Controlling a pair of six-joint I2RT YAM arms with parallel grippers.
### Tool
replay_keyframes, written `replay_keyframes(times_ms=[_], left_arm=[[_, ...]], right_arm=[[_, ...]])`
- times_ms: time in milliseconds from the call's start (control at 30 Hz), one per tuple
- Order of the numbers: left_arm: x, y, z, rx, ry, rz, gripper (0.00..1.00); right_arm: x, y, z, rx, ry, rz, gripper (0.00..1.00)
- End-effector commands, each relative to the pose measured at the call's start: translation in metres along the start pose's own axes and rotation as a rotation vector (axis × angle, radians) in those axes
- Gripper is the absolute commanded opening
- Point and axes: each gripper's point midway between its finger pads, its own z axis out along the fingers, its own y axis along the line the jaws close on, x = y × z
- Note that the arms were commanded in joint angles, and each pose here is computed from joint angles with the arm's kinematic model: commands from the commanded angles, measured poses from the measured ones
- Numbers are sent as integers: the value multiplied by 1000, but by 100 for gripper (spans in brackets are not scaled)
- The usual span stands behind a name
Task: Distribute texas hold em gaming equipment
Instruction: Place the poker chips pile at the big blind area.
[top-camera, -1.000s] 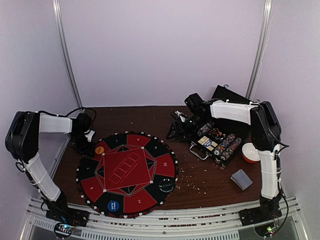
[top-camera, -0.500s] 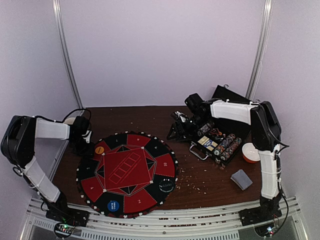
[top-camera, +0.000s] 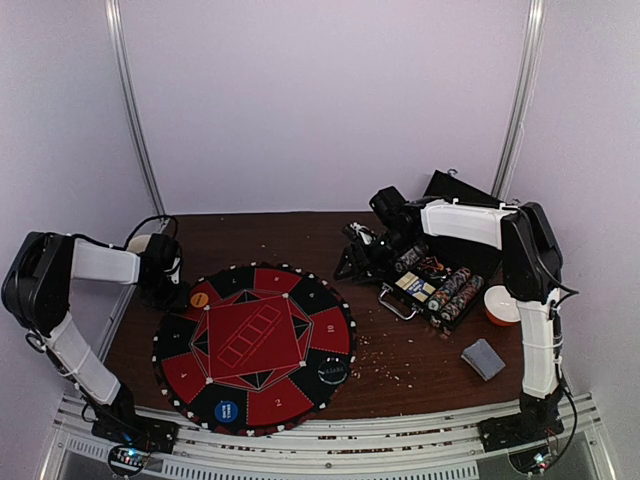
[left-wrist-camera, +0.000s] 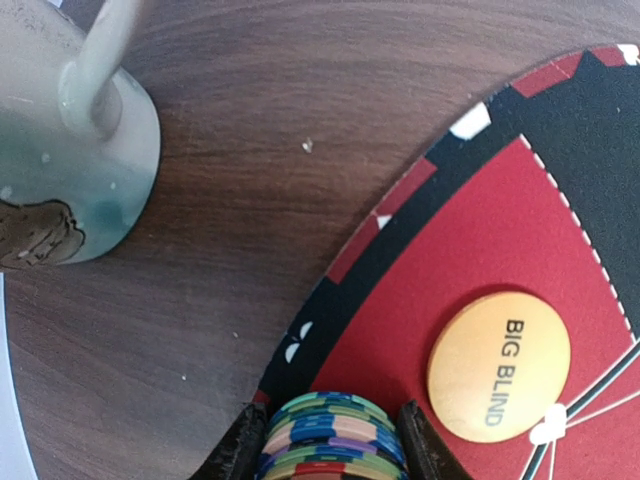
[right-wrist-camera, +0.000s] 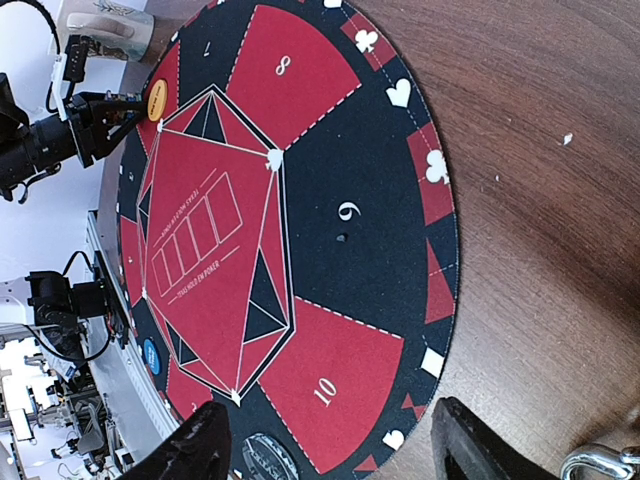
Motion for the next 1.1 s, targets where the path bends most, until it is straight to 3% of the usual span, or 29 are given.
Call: replay_keyframes(times_ms=[0, 100, 367, 1067], left_arm=[[5, 15, 17, -79, -3, -32, 21], [5, 14, 19, -78, 12, -23, 31], [13, 12, 25, -75, 64, -12, 46], [0, 6, 22, -46, 44, 16, 64]], right_arm=[[-12, 18, -24, -5, -47, -44, 71], [-12, 19, -25, -4, -45, -47, 71], [-11, 18, -25, -1, -39, -50, 71], [-9, 19, -25, -2, -25, -55, 71]])
